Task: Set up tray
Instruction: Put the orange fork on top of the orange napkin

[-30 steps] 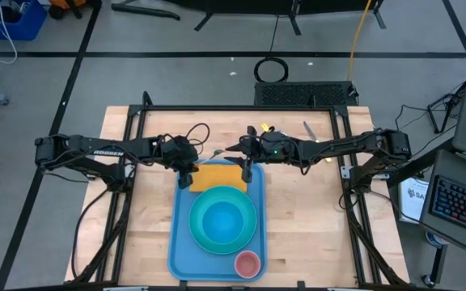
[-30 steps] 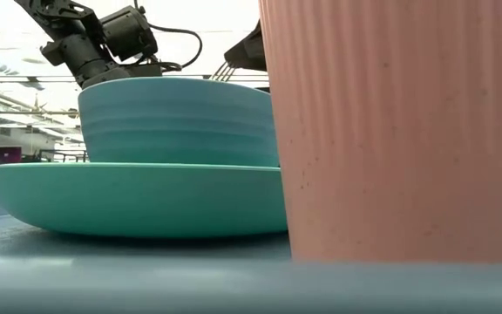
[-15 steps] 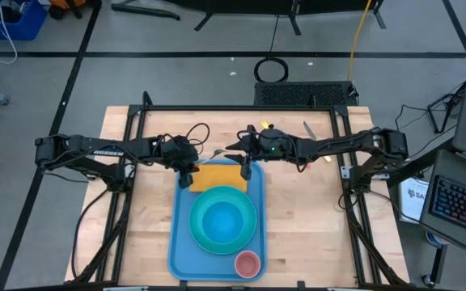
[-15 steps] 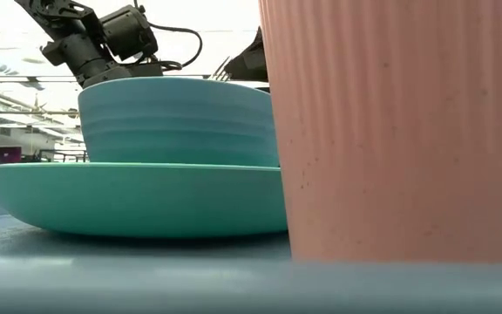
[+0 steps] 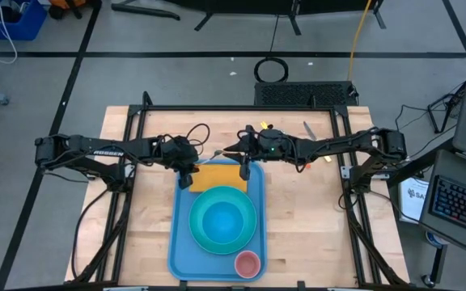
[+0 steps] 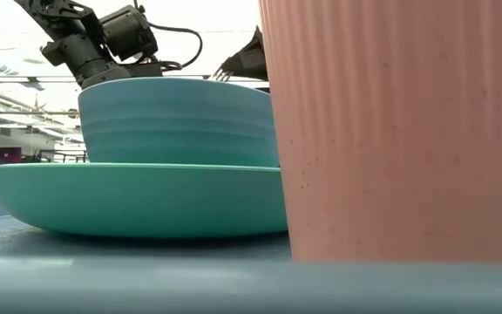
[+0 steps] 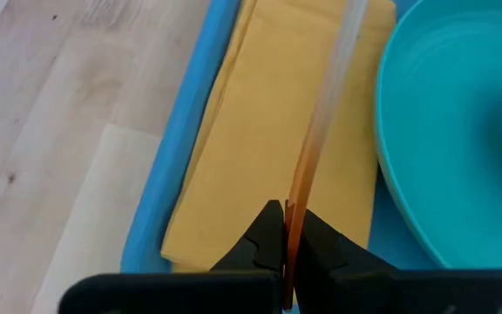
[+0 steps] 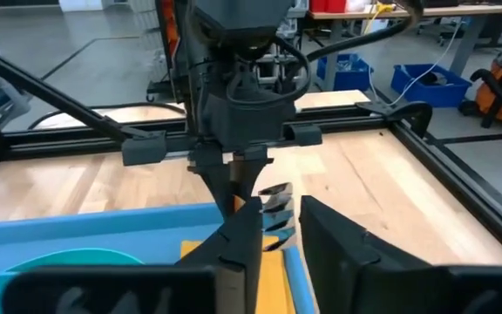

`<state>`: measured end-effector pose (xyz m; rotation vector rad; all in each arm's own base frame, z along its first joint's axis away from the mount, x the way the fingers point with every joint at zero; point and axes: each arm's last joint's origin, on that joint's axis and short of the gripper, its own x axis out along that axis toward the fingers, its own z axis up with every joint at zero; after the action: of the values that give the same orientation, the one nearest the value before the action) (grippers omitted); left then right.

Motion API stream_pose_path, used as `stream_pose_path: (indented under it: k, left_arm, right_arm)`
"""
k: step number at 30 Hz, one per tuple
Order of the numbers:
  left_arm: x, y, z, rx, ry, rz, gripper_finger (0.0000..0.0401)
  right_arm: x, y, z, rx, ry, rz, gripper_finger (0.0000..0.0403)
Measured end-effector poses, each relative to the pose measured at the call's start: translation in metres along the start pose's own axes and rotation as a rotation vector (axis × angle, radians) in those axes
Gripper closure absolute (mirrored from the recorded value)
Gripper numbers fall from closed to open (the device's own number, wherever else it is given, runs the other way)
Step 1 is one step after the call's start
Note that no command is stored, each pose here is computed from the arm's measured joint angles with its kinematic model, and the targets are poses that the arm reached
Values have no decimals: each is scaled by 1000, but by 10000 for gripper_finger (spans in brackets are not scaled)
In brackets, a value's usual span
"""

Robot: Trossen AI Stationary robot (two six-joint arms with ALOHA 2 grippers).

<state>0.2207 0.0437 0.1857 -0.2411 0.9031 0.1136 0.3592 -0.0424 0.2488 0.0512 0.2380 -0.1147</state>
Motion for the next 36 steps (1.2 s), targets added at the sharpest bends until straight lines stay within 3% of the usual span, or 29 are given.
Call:
stream_pose_path:
  k: [7,13,20,36]
  left_arm:
    - [0,0,-1,-7,10,-14,397]
    - [0,-1,-1,-6,8,-19,385]
    - [0,-2,3,22,-28,-3,360]
    - [-1,-1,1,65,-13,5,354]
  right_arm:
    - [0,-2,0,3,1,15,395]
    - [0,-3,0,76,3,12,398]
    - [0,-11,-3,175,29,-76,402]
    - [-1,-23,-8,399,75,-57,403]
